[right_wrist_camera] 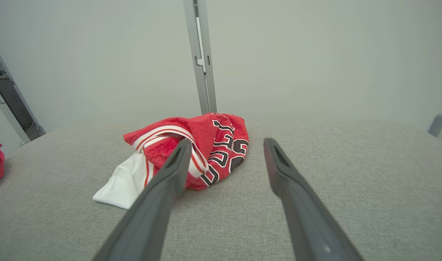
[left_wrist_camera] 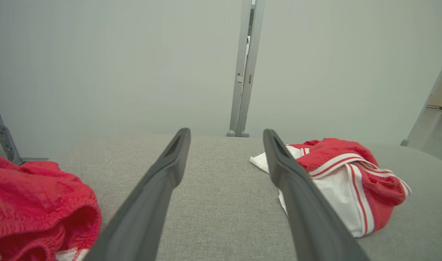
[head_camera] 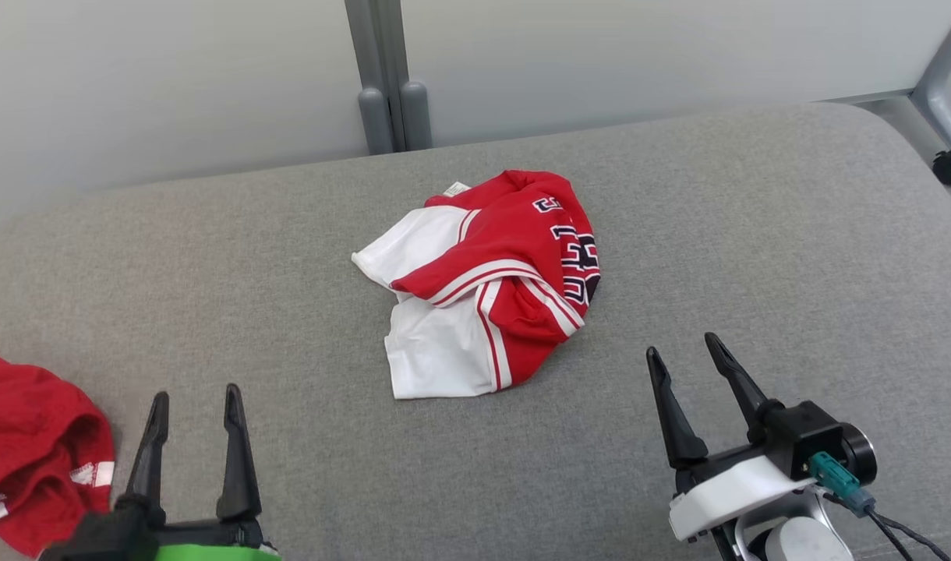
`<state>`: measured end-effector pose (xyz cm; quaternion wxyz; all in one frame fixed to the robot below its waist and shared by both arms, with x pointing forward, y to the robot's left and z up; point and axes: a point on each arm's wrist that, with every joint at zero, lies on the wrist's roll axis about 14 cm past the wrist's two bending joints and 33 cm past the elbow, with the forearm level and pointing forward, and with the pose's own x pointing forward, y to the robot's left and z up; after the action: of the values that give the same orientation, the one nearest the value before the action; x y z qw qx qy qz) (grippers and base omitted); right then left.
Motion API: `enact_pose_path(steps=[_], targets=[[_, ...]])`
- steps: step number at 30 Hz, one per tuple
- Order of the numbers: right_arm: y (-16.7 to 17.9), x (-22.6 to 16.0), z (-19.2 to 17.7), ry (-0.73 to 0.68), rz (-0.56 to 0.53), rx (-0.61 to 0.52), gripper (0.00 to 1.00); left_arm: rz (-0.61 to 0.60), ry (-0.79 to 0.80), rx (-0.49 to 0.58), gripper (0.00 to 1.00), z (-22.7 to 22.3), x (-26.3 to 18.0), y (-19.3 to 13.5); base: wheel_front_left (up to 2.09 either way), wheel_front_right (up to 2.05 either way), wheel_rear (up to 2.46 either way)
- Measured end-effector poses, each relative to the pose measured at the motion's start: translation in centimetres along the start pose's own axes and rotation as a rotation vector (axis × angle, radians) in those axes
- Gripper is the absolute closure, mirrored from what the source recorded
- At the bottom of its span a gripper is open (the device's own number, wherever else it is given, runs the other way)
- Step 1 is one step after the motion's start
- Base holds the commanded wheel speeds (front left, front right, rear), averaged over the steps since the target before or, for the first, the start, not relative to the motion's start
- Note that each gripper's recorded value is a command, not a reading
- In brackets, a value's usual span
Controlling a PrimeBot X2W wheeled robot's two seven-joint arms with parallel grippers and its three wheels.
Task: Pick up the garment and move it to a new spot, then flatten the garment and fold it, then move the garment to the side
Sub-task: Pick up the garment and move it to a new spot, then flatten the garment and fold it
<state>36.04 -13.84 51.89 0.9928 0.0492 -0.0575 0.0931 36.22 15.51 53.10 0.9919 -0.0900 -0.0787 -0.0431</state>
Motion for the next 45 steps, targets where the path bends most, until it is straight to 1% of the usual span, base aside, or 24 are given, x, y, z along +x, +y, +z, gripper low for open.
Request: enact_pose_path(steps=[8,21,45], targets=[[0.0,-2.0,0.4,-0.010,-0.017,-0.009,0.00,-0.093,0.051,0.037,0.00,-1.4,-1.6,-2.8,0.00,0.00,0.00],[0.9,-1.9,0.1,-0.003,0.010,-0.005,0.00,-0.092,0.077,0.051,0.00,-2.2,-2.1,-3.3,0.00,0.00,0.00],[1.4,-2.0,0.4,-0.012,0.025,0.004,0.00,-0.112,0.088,0.055,0.00,-2.5,-2.7,-4.1,0.00,0.00,0.00]])
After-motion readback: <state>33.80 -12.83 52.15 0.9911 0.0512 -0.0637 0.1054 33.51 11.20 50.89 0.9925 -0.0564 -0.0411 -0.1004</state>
